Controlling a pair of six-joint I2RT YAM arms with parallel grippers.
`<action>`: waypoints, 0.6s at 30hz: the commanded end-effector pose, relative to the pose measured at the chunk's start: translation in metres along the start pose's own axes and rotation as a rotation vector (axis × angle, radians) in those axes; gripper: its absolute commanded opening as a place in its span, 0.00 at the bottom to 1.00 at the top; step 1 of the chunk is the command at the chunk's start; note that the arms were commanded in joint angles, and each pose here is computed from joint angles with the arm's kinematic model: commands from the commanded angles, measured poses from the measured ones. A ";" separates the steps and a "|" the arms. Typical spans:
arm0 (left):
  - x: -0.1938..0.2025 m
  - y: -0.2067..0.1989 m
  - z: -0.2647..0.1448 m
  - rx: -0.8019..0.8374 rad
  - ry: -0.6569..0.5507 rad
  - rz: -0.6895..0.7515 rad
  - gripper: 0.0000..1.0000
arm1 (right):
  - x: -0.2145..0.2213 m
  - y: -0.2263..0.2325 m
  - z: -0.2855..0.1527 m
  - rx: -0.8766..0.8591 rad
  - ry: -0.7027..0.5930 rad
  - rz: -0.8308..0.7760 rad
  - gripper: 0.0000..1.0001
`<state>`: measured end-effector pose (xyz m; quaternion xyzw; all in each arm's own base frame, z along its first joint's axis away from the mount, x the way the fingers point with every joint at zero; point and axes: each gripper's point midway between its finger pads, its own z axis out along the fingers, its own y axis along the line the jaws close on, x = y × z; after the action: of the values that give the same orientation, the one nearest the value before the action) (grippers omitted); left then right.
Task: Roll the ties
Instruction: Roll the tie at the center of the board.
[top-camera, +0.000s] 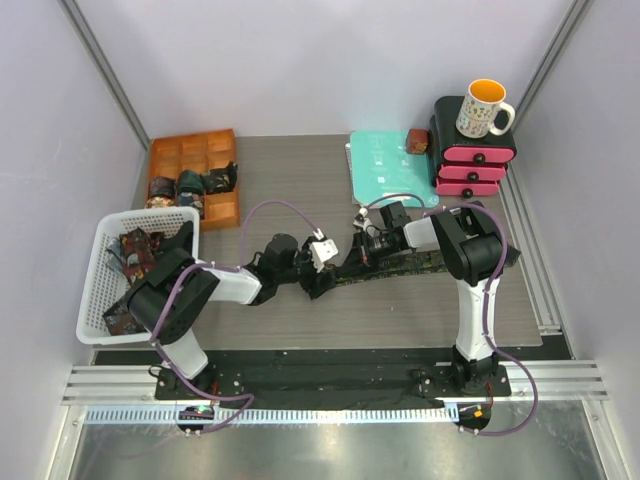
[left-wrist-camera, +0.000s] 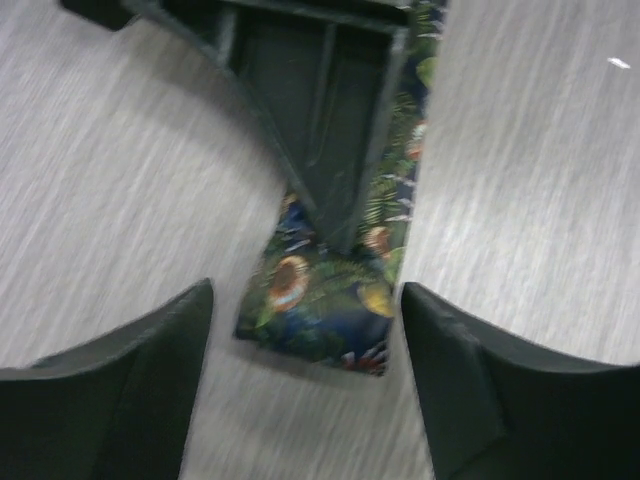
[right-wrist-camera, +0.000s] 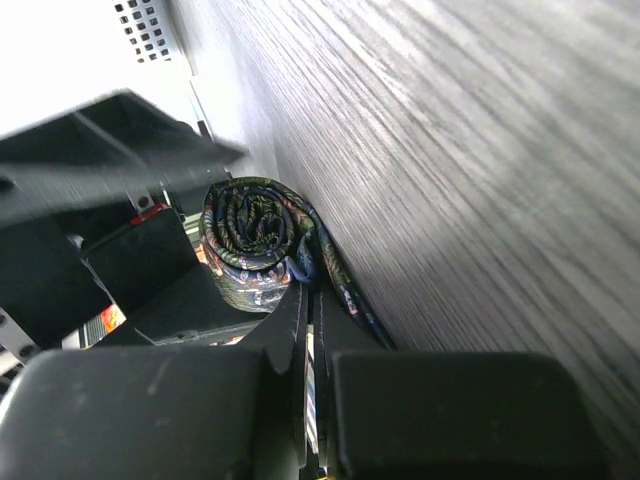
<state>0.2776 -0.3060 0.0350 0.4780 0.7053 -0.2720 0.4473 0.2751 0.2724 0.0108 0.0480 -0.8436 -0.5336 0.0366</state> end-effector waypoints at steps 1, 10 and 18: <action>-0.008 -0.005 0.003 0.025 -0.042 0.048 0.64 | 0.040 -0.084 0.004 0.289 0.039 0.153 0.02; -0.005 -0.010 0.001 0.088 0.169 0.064 0.35 | 0.026 -0.072 0.005 0.264 0.018 0.140 0.01; 0.013 -0.011 0.003 0.157 0.416 0.081 0.28 | -0.001 -0.027 -0.020 0.191 -0.077 0.106 0.28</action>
<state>0.2765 -0.3167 0.0318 0.5539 0.7323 -0.2257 0.3256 0.2773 0.2690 0.0174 0.0353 -0.8458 -0.5307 0.0407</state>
